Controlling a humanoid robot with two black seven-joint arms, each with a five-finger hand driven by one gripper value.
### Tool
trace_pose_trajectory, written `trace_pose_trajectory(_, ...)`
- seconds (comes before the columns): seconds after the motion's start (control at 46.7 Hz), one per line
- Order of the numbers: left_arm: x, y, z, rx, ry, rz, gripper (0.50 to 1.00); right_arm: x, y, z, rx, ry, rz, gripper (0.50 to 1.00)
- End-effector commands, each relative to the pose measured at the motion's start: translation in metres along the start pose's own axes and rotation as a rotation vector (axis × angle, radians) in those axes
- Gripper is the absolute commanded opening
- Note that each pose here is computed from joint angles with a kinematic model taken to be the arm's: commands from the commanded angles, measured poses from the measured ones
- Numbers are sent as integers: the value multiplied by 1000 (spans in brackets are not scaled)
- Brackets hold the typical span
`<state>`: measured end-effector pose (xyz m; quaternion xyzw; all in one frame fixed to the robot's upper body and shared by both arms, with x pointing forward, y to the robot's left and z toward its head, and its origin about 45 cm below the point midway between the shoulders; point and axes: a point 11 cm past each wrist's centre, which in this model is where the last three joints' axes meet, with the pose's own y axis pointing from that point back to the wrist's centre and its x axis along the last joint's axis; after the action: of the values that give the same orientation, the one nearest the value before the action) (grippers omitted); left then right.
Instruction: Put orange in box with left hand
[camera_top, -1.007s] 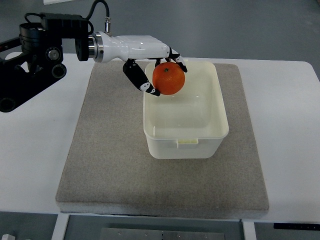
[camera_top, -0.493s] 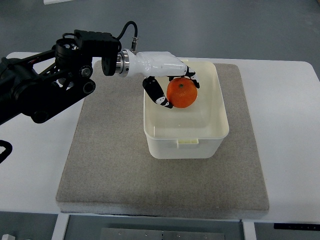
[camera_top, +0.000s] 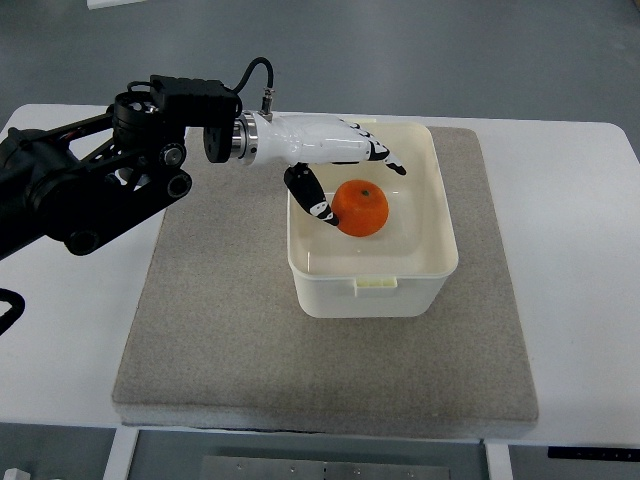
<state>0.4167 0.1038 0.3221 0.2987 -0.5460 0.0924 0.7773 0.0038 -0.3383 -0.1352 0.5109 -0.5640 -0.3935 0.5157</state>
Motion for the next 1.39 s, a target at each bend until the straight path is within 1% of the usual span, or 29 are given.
trace_pose_trajectory(0.0,2,1,-1,0,6,6,990,0,0,0,1,0,0,932)
trace_pose_trajectory(0.086,4,3,-2,3,9,17,990,0,0,0,1,0,0,932)
trace_pose_trajectory(0.214,26,13,-6,-1,48,130,992,0,0,0,1,0,0,932)
trace_pose_trajectory(0.343,40,25,-12,-20,149,206,992,0,0,0,1,0,0,932)
trace_pose_trajectory(0.45,56,41,-22,-58,328,318,992,0,0,0,1,0,0,932)
trace_pose_trajectory(0.557,58,57,-45,-97,611,444,992,0,0,0,1,0,0,932)
trace_pose_trajectory(0.729,49,76,-88,-101,954,575,992,0,0,0,1,0,0,932)
trace_pose_trajectory(0.836,40,85,-112,-66,1053,623,992,0,0,0,1,0,0,932)
trace_pose_trajectory(0.943,29,92,-129,-22,1093,630,992,0,0,0,1,0,0,932)
trace_pose_trajectory(1.05,13,97,-142,-23,1173,605,992,0,0,0,1,0,0,932)
trace_pose_trajectory(1.136,8,103,-149,-43,1243,616,992,0,0,0,1,0,0,932)
trace_pose_trajectory(1.371,-10,113,-164,-41,1391,614,992,0,0,0,1,0,0,932)
